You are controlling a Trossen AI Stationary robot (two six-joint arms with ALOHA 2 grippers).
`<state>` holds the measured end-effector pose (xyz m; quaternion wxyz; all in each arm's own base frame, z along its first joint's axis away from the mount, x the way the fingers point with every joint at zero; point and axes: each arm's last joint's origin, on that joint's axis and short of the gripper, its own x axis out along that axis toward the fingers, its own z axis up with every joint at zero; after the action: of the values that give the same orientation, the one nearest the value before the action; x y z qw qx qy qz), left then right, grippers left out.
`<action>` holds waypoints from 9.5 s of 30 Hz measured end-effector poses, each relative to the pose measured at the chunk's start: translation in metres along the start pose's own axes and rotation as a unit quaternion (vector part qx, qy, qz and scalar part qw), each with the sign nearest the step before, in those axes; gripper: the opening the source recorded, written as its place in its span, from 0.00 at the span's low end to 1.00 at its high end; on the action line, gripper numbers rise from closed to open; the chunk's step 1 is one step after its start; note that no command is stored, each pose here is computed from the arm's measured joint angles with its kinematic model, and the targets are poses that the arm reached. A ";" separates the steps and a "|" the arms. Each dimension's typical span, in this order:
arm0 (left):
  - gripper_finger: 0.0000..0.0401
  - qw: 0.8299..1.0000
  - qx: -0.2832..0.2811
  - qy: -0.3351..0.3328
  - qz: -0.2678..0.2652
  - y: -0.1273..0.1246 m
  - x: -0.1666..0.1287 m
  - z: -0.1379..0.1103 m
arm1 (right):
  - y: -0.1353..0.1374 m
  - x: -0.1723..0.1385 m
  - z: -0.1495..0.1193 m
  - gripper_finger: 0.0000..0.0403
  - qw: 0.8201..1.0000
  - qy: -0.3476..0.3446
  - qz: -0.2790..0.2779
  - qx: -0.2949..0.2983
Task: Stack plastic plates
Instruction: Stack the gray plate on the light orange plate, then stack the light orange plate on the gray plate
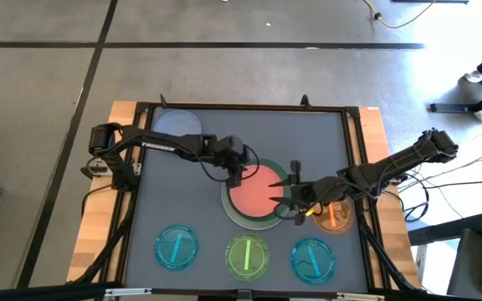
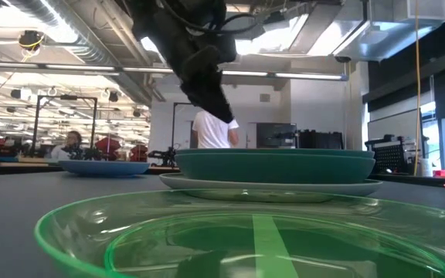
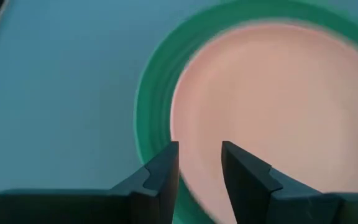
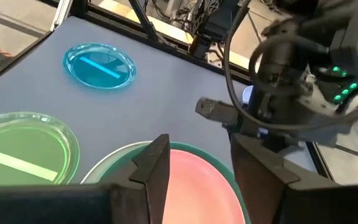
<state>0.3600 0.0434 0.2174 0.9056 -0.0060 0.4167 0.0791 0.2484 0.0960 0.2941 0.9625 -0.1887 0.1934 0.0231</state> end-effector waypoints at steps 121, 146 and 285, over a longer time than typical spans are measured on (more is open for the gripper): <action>0.02 0.982 -0.054 0.085 0.158 0.053 -0.046 -0.130 | 0.000 0.000 -0.001 0.40 1.000 0.007 0.000 -0.014; 0.02 0.992 0.041 -0.116 0.042 -0.038 -0.064 -0.063 | 0.000 0.000 -0.001 0.40 1.000 0.006 -0.001 -0.014; 0.26 0.952 0.001 -0.297 -0.077 -0.100 -0.060 -0.145 | -0.016 0.013 -0.156 0.00 0.721 0.650 0.220 0.090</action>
<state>0.2273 -0.0746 0.1626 0.9918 -0.0130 0.1269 0.0066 0.2057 0.0230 0.1617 0.5806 -0.0218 0.8091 0.0878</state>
